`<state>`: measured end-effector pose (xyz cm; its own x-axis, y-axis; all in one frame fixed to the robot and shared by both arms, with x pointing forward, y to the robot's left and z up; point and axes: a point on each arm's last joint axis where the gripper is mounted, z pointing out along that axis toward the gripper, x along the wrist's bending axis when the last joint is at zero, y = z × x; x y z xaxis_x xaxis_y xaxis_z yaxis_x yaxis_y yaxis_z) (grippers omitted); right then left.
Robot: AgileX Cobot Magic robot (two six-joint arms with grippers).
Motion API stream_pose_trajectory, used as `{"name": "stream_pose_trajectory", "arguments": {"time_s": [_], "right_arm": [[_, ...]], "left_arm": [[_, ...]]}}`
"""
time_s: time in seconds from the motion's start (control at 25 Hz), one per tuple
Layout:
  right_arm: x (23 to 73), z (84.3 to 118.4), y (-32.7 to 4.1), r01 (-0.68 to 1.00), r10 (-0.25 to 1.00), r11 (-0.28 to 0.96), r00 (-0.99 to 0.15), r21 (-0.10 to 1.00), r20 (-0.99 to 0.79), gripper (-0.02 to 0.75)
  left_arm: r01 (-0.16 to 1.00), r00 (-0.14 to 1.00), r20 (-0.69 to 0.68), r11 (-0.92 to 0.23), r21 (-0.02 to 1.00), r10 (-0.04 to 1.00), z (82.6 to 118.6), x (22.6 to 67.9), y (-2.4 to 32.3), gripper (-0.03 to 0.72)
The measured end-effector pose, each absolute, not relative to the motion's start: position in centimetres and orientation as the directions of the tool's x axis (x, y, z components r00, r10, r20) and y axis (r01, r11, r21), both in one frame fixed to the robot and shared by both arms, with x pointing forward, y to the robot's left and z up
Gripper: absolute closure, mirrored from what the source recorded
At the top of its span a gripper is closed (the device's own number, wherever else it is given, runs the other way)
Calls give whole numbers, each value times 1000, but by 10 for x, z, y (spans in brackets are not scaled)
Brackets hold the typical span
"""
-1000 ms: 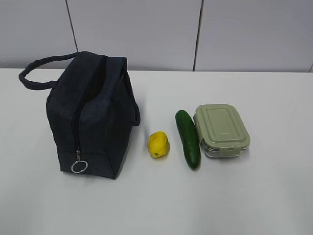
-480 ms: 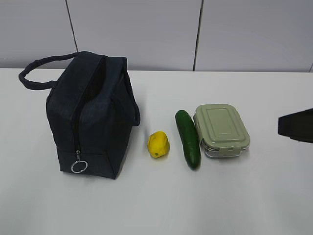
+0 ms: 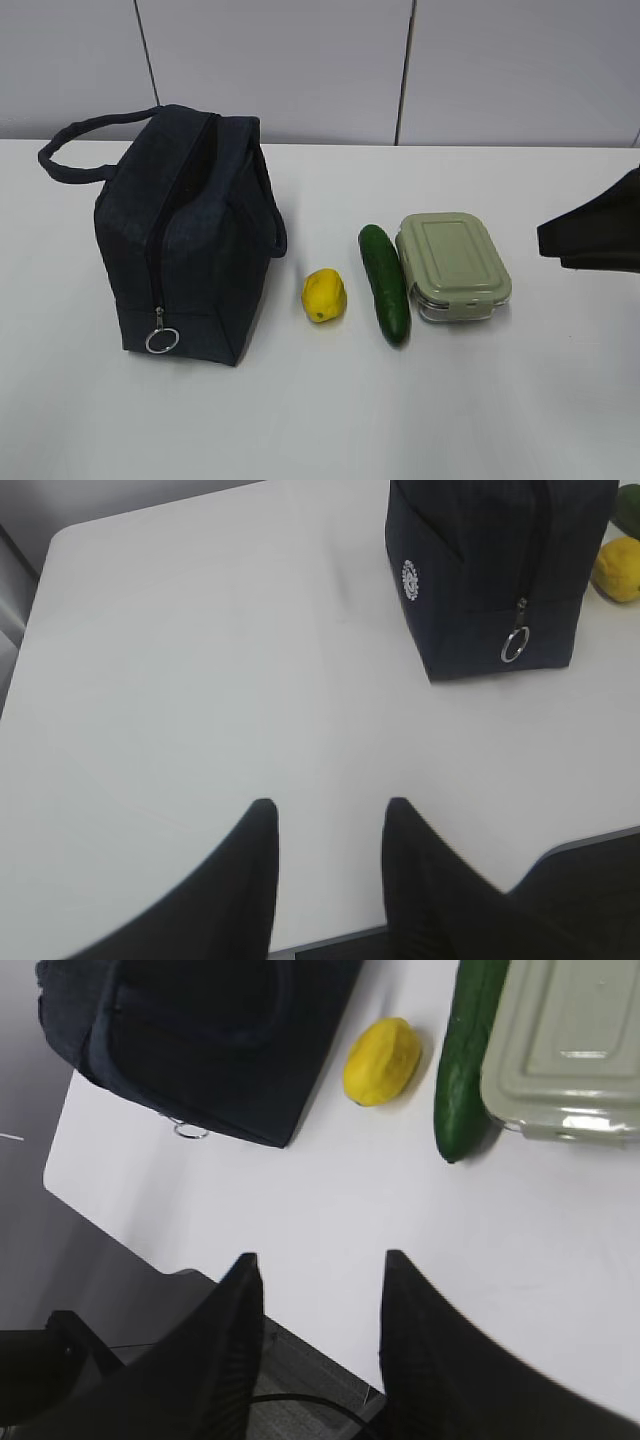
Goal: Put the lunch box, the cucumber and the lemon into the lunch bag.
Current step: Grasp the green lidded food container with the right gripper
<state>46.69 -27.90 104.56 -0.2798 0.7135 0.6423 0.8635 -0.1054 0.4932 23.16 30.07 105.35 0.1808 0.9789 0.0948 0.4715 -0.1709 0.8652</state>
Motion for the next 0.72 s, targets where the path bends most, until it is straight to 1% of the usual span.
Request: {"name": "stream_pose_trajectory", "arguments": {"time_s": [0.12, 0.2, 0.32, 0.6, 0.72], "right_arm": [[472, 1035, -302, 874, 717, -155, -222, 461, 661, 442], [476, 1029, -319, 872, 708, -219, -167, 438, 686, 442], [484, 1019, -334, 867, 666, -277, -137, 413, 733, 442], [522, 1000, -354, 882, 646, -264, -139, 390, 751, 442], [537, 992, -363, 891, 664, -225, -157, 395, 731, 442]], "left_arm": [[471, 181, 95, -171, 865, 979, 1054, 232, 301, 449], [471, 181, 95, -171, 865, 979, 1054, 232, 301, 449], [471, 181, 95, -171, 865, 979, 1054, 232, 301, 449], [471, 181, 95, -171, 865, 979, 1054, 232, 301, 449], [471, 181, 95, -171, 865, 979, 1054, 232, 301, 449]]}}
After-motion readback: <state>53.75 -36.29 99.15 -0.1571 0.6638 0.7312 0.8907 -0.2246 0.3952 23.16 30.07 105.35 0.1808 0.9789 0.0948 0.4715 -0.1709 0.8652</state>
